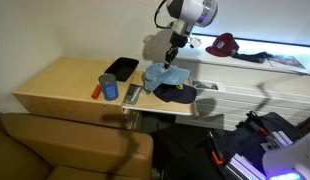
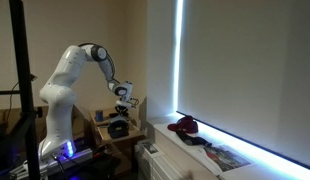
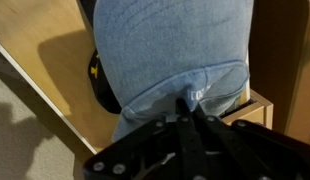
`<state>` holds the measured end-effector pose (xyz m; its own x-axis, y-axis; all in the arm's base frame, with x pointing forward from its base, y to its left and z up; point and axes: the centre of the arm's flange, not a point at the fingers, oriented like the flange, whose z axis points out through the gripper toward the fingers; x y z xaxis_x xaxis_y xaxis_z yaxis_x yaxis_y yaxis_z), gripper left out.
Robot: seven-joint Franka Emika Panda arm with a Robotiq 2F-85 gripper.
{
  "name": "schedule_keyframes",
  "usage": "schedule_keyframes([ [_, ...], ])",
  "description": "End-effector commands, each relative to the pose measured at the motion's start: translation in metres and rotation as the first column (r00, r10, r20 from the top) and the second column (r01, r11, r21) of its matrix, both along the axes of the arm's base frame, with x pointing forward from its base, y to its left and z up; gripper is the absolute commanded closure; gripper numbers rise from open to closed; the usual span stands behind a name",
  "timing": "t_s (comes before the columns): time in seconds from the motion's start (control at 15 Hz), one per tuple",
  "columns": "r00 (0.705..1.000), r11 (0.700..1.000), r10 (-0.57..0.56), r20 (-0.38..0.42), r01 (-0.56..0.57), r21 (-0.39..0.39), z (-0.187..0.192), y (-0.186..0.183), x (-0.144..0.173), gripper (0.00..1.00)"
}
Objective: Take the blue cap on the windowsill and put it on the black cap on the drawer
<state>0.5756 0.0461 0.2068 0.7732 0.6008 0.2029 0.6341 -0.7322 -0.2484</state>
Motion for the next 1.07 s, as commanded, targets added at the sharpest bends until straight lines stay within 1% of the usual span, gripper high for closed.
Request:
schedule_keyframes([
  [0.0,0.998,0.999,-0.013,-0.056,0.015,0.050,-0.001,0.001,0.018,0.99],
  [0.13,0.998,0.999,-0.006,-0.070,0.009,0.044,-0.001,0.001,0.022,0.98],
  [0.33,0.996,0.998,0.040,-0.081,-0.037,0.045,-0.003,-0.001,0.025,0.99],
  [0.4,0.994,0.998,0.057,-0.092,-0.053,0.046,-0.004,-0.002,0.025,0.96],
  [0.47,0.991,0.996,0.084,-0.102,-0.081,0.037,-0.005,-0.004,0.026,0.92],
  [0.53,0.989,0.995,0.104,-0.104,-0.102,0.023,-0.005,-0.005,0.026,0.69],
  [0.6,0.985,0.992,0.121,-0.125,-0.124,-0.018,-0.004,-0.006,0.026,0.67],
  [0.67,0.979,0.988,0.145,-0.147,-0.152,-0.039,-0.004,-0.009,0.027,0.64],
  [0.73,0.974,0.985,0.161,-0.159,-0.170,-0.042,-0.005,-0.049,-0.037,0.58],
  [0.8,0.971,0.983,0.165,-0.174,-0.176,-0.049,-0.014,-0.056,-0.043,0.89],
  [0.87,0.965,0.979,0.182,-0.189,-0.195,-0.055,-0.022,-0.067,-0.052,0.90],
  [0.93,0.961,0.978,0.185,-0.205,-0.201,-0.058,-0.033,-0.077,-0.058,0.47],
  [1.0,0.960,0.978,0.178,-0.217,-0.197,-0.069,-0.036,-0.089,-0.062,0.50],
])
